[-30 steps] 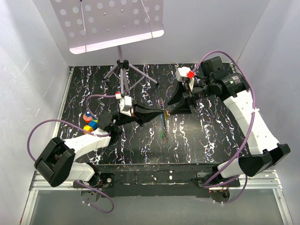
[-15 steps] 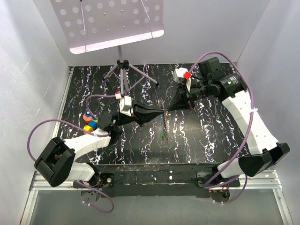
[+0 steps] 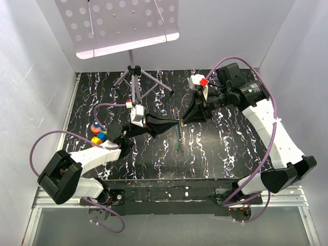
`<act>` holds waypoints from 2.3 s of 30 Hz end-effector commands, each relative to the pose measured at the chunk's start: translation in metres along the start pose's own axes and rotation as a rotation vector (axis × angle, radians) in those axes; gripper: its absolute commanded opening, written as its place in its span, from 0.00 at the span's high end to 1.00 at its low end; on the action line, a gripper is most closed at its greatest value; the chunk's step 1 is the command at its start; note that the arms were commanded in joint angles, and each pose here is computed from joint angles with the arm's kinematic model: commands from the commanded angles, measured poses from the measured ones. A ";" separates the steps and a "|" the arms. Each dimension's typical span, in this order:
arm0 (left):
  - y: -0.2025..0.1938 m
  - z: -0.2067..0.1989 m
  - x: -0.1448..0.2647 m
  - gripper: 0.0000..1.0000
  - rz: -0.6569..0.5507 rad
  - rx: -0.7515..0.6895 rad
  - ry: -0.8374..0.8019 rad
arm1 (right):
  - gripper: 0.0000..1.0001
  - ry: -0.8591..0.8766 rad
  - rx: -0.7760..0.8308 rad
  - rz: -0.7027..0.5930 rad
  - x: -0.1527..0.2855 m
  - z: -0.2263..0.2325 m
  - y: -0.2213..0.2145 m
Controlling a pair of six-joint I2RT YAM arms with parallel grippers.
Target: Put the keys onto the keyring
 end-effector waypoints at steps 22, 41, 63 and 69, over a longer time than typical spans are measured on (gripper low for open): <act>0.025 -0.010 0.001 1.00 -0.134 -0.035 -0.020 | 0.99 0.014 -0.037 0.003 -0.007 -0.001 -0.009; 0.045 -0.015 -0.002 1.00 -0.181 0.035 -0.063 | 0.65 0.064 -0.139 -0.116 0.001 0.009 0.009; 0.071 0.001 -0.027 1.00 -0.262 0.264 0.042 | 0.58 -0.201 -0.261 -0.183 0.032 0.008 0.040; 0.067 0.013 -0.033 1.00 -0.271 0.380 0.122 | 0.58 -0.254 -0.400 -0.208 0.053 -0.005 0.035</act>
Point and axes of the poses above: each gripper's point midway between its finger pads, its own x axis back along the fingers, its own z axis along the line the jaws close on, y = z × x, the point moved 7 cm from there along x, back along the fingers, and after that the axes turned 9 degrees about x, right-handed, at the moved point
